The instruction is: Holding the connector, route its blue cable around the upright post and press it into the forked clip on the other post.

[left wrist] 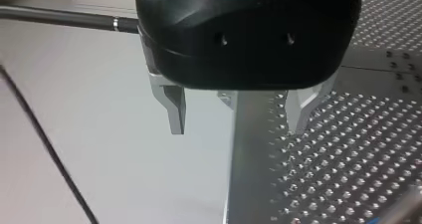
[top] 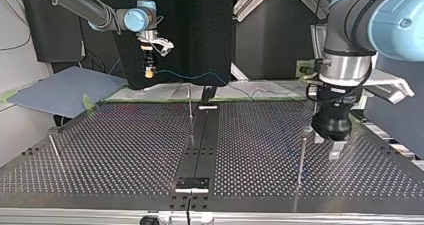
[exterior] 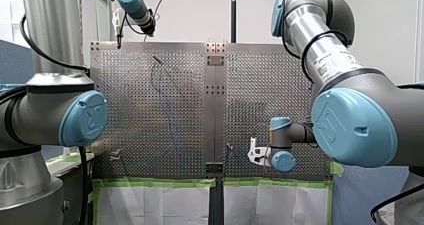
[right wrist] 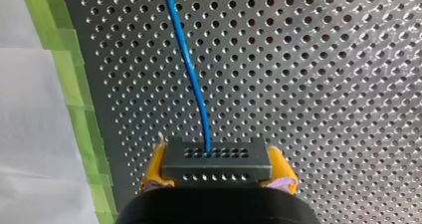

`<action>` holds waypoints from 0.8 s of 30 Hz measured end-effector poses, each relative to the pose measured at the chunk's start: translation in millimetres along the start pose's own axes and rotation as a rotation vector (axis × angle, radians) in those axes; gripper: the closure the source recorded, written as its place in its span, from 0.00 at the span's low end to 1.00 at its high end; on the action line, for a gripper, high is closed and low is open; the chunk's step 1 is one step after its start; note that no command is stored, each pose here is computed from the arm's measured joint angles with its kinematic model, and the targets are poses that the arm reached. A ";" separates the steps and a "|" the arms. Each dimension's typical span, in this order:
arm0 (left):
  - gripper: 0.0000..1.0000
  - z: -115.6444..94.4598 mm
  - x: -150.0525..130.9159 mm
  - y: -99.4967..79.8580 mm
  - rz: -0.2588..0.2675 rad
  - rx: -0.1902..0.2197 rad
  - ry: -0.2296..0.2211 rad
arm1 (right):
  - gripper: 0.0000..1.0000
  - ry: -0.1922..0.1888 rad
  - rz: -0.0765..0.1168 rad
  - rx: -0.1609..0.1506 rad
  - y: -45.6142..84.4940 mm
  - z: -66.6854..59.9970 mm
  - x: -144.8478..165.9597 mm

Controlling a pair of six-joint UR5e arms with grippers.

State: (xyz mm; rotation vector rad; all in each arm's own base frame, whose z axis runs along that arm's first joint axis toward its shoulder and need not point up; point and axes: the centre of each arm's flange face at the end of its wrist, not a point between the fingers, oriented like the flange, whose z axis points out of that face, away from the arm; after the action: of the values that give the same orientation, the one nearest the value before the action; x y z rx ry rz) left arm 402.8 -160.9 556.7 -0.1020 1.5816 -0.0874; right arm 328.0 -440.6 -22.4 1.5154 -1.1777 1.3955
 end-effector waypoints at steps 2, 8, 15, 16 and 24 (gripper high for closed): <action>0.01 0.0 -1.4 -0.1 -0.005 0.000 -0.002 | 1.00 -0.001 0.000 0.000 -0.1 -0.2 -0.1; 0.01 -1.0 -0.1 1.5 -0.020 -0.015 0.012 | 1.00 -0.006 -0.001 0.000 0.0 -0.7 -0.6; 0.01 3.0 18.4 -1.2 -0.026 0.004 0.079 | 1.00 -0.012 -0.002 0.002 -1.3 -1.6 -1.3; 0.01 4.4 22.5 -2.0 -0.026 0.012 0.090 | 1.00 -0.012 -0.002 0.003 -1.6 -1.6 -1.2; 0.01 8.3 34.3 -3.5 -0.025 0.029 0.120 | 1.00 -0.013 -0.002 0.002 -1.4 -1.6 -1.3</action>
State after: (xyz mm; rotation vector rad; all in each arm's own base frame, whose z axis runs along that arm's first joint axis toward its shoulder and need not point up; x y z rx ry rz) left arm 410.7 -168.5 523.0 -0.0951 1.6987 -0.1381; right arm 328.9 -438.6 -23.4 1.5291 -1.1824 1.3876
